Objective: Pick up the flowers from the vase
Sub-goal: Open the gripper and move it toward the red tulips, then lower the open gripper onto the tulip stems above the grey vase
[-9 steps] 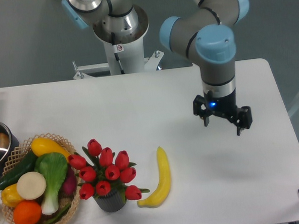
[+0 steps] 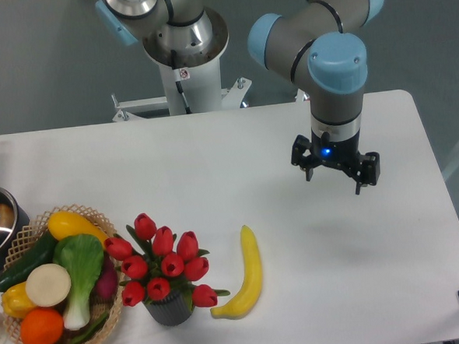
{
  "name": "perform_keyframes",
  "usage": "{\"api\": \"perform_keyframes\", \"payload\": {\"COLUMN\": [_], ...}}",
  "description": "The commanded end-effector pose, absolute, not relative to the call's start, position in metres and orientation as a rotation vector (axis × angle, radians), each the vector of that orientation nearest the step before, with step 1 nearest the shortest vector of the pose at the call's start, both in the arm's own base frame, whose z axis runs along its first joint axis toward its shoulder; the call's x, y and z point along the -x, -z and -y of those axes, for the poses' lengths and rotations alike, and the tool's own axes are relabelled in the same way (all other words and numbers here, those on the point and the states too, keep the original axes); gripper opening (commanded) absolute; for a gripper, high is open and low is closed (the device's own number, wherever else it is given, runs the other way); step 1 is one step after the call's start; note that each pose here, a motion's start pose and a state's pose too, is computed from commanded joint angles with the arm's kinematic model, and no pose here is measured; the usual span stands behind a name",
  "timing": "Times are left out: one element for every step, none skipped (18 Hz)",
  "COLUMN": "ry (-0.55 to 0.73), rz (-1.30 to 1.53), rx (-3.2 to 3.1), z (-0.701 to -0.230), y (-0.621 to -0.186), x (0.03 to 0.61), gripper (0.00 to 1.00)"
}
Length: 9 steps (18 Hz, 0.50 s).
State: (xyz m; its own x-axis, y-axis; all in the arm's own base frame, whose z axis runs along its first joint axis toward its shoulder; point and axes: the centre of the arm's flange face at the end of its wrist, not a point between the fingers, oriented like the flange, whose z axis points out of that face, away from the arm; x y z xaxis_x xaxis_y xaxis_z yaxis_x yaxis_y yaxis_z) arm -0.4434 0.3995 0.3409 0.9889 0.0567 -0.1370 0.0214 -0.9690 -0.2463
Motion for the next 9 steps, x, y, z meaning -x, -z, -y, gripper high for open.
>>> {"api": "perform_keyframes", "payload": {"ry": [-0.217,-0.219,-0.196,-0.189,-0.152,-0.083,-0.023,0.051,0.121], "rz": [0.078,0.073,0.035,-0.046,-0.092,-0.091,-0.085,-0.055,0.005], "rx": [2.869,2.859,2.838,2.781,2.707,2.609,2.541,2.478,2.428], "z": [-0.393,-0.384,-0.380,-0.375,-0.371,-0.372,-0.379,-0.387,-0.394], "y": [-0.341,-0.340,-0.339,-0.350,-0.356,-0.358,-0.359,-0.361,-0.361], "x": [0.428,0.420,0.412,0.409,0.405,0.407,0.402,0.395,0.388], "gripper": [1.00,1.00,1.00,1.00,1.00,1.00,1.00,1.00,1.00]}}
